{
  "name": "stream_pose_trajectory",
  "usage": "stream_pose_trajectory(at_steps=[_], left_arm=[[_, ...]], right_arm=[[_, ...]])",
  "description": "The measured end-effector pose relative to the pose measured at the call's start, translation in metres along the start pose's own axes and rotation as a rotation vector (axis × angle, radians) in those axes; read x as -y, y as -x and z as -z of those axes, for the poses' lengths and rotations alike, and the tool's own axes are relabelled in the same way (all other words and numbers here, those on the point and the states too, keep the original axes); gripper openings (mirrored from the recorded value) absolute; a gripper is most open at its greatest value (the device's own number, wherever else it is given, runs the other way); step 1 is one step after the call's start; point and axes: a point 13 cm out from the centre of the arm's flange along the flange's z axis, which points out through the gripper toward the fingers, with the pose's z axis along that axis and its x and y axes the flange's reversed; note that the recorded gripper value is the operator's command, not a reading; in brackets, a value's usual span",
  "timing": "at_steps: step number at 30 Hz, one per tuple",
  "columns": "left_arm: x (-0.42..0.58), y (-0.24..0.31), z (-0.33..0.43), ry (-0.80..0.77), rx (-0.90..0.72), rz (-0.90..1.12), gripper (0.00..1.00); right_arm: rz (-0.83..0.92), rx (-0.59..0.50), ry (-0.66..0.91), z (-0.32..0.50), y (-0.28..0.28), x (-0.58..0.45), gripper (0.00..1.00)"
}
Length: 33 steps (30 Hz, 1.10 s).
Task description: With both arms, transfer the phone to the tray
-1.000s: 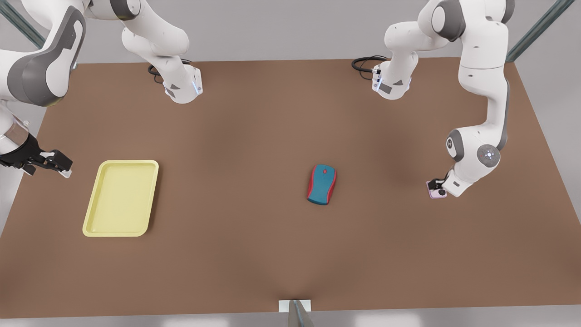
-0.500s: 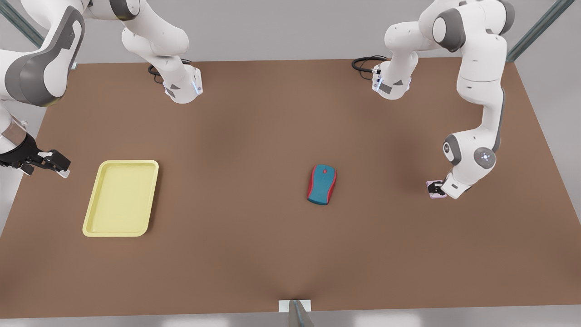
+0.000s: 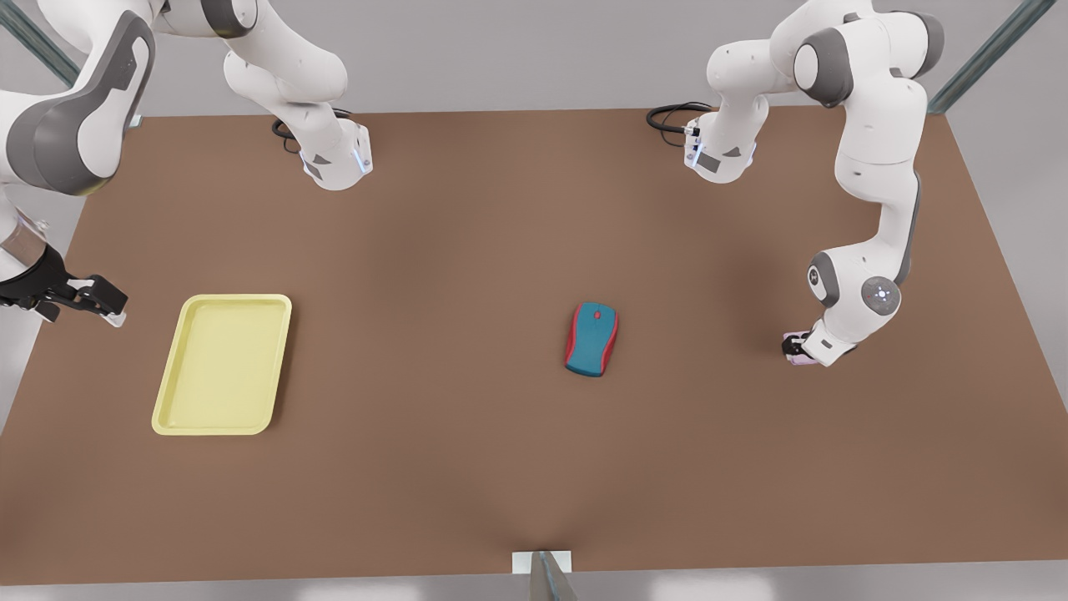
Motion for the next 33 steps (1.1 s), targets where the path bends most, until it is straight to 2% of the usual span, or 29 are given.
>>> stream_pose_trajectory(at_steps=[26,33], left_arm=[[0.004,-0.010,-0.002,-0.005,-0.016,-0.020,0.82],[0.003,-0.011,-0.006,-0.002,-0.018,-0.020,0.76]], right_arm=[[0.000,0.012,0.000,0.001,0.003,0.000,1.00],[0.001,-0.014,0.009,0.004,-0.007,-0.002,1.00]])
